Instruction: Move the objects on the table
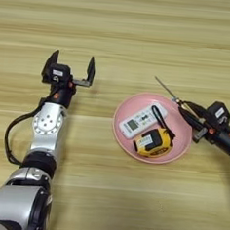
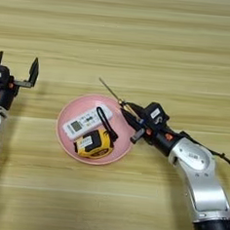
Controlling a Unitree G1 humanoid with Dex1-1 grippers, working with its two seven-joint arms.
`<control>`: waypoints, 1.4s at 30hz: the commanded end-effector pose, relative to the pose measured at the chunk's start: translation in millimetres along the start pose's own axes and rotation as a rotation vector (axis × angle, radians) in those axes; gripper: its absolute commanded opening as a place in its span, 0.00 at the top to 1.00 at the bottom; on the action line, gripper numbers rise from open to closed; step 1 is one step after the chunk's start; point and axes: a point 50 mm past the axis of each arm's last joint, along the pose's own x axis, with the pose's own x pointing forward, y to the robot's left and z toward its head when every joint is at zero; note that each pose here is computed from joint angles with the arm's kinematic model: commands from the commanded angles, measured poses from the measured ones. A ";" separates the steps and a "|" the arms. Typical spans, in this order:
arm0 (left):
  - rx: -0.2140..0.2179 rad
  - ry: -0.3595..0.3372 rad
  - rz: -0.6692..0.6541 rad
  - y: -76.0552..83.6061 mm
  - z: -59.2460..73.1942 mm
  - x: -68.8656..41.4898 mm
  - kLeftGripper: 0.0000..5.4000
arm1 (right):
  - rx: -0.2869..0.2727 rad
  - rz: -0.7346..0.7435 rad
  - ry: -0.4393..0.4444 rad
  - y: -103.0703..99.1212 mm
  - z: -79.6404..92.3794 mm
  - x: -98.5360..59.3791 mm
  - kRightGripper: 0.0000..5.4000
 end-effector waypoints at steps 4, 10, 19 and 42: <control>0.004 -0.019 -0.008 -0.5 3.3 2.4 0.00 | 0.012 0.016 0.043 3.5 -7.2 7.6 0.85; 0.004 -0.019 -0.009 -0.4 3.3 2.5 0.00 | 0.020 0.029 0.071 6.7 -14.1 8.6 0.85; 0.005 -0.016 -0.008 0.8 2.9 1.7 0.00 | 0.024 0.029 0.061 8.2 -13.9 10.0 0.64; 0.002 -0.013 -0.011 -0.1 1.9 1.6 0.00 | -0.003 -0.111 -0.050 -23.3 8.5 -2.8 0.16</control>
